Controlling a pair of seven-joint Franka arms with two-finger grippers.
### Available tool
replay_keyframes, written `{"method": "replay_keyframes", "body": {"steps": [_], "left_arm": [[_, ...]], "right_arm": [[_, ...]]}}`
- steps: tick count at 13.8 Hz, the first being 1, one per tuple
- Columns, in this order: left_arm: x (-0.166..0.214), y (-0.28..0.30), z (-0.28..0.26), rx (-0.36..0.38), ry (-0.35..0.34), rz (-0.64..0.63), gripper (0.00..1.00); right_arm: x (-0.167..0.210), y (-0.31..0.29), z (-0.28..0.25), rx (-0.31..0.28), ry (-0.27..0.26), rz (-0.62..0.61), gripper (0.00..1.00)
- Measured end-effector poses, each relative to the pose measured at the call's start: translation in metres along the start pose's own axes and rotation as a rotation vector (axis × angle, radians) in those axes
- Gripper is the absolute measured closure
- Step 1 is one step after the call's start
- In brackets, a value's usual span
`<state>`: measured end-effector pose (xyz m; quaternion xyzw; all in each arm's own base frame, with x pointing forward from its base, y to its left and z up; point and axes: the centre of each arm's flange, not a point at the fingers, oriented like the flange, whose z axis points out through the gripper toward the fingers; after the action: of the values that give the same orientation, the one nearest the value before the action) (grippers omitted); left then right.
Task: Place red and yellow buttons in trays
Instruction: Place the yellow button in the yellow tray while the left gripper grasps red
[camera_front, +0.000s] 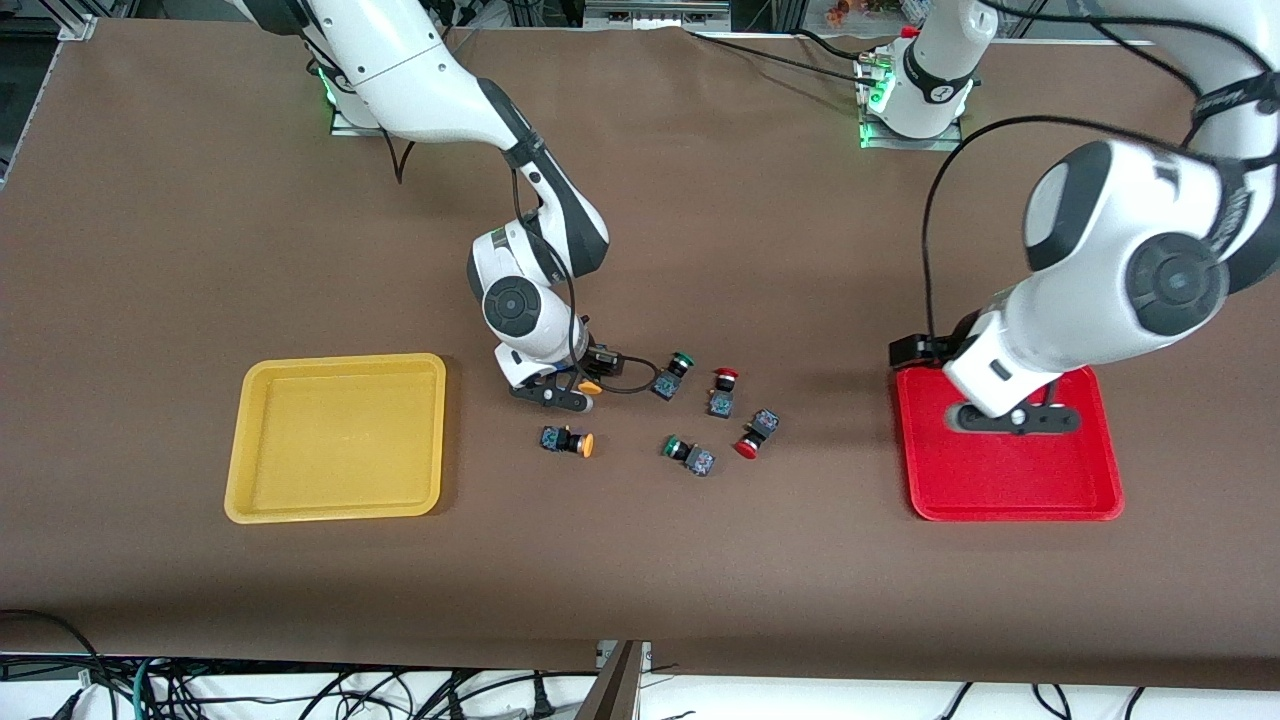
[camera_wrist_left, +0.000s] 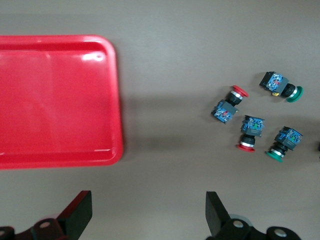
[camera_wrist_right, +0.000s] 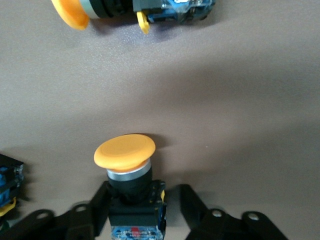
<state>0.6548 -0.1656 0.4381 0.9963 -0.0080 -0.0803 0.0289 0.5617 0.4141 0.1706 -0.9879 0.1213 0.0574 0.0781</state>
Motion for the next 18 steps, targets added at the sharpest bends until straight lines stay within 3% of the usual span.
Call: {"method": "replay_keyframes", "body": {"steps": [1,4,7,11,14,18], "left_arm": [[0.004,0.012,0.013,-0.001,0.002,0.011,0.0],[0.01,0.06,0.054,-0.002,0.006,0.0,0.0],[0.017,0.106,0.1,-0.016,0.041,0.001,0.0],[0.028,0.118,0.13,-0.038,0.084,0.003,0.0],[0.03,0.135,0.15,-0.049,0.105,-0.004,0.0],[0.026,0.162,0.182,-0.038,0.131,0.012,0.0]], "right_arm": [[0.0,0.0,-0.001,0.001,0.002,0.0,0.55],[0.002,0.001,-0.006,-0.004,-0.002,-0.017,0.58],[0.029,0.032,-0.033,-0.051,-0.045,-0.09,0.58],[0.106,0.143,-0.11,-0.091,-0.107,-0.307,0.58],[0.151,0.236,-0.136,-0.118,-0.115,-0.464,0.58],[0.177,0.306,-0.138,-0.117,-0.127,-0.495,0.58]]}}
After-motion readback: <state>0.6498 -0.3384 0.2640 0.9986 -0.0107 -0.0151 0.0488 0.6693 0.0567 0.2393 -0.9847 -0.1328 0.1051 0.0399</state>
